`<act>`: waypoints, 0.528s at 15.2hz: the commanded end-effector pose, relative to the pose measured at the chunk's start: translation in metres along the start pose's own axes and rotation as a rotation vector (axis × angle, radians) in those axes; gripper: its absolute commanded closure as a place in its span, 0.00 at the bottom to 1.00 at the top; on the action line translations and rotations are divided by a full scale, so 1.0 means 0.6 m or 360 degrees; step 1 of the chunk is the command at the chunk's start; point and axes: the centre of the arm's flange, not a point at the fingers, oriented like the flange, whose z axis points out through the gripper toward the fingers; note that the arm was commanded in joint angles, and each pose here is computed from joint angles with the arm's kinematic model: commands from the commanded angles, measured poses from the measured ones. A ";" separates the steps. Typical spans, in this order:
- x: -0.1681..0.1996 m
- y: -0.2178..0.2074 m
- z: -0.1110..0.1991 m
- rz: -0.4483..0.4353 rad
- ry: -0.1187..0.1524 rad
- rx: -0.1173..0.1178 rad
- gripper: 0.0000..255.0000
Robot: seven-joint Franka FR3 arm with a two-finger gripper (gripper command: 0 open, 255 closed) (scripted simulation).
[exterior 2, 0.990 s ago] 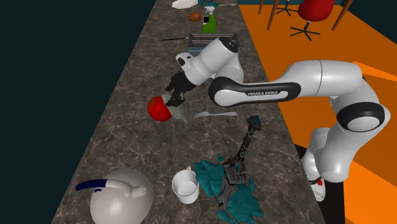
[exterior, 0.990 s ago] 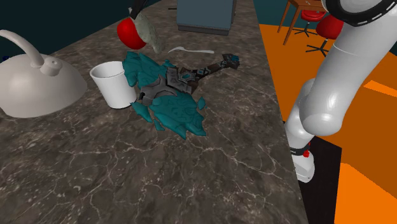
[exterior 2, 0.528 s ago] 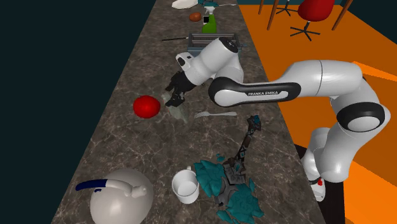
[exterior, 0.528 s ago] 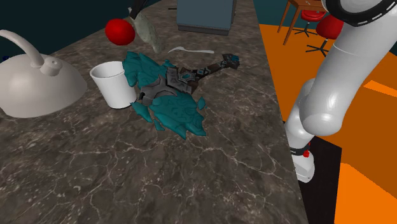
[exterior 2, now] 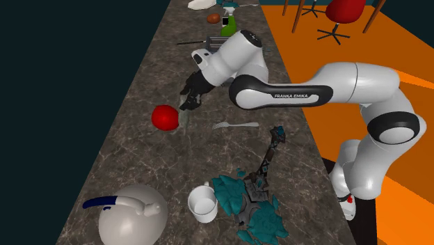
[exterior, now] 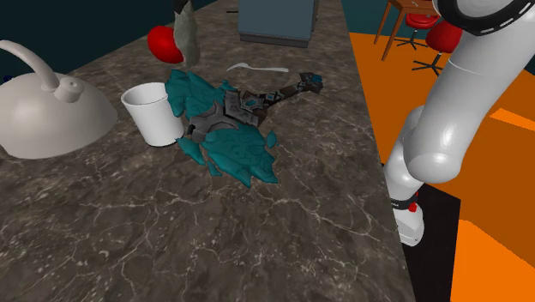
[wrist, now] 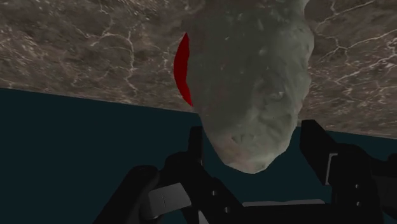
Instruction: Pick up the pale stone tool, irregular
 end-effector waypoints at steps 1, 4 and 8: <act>0.013 0.004 -0.014 0.0000 0.0001 0.0000 1.00; 0.030 0.008 -0.033 0.0000 0.0001 0.0000 1.00; 0.053 0.014 -0.060 0.0000 0.0001 0.0000 1.00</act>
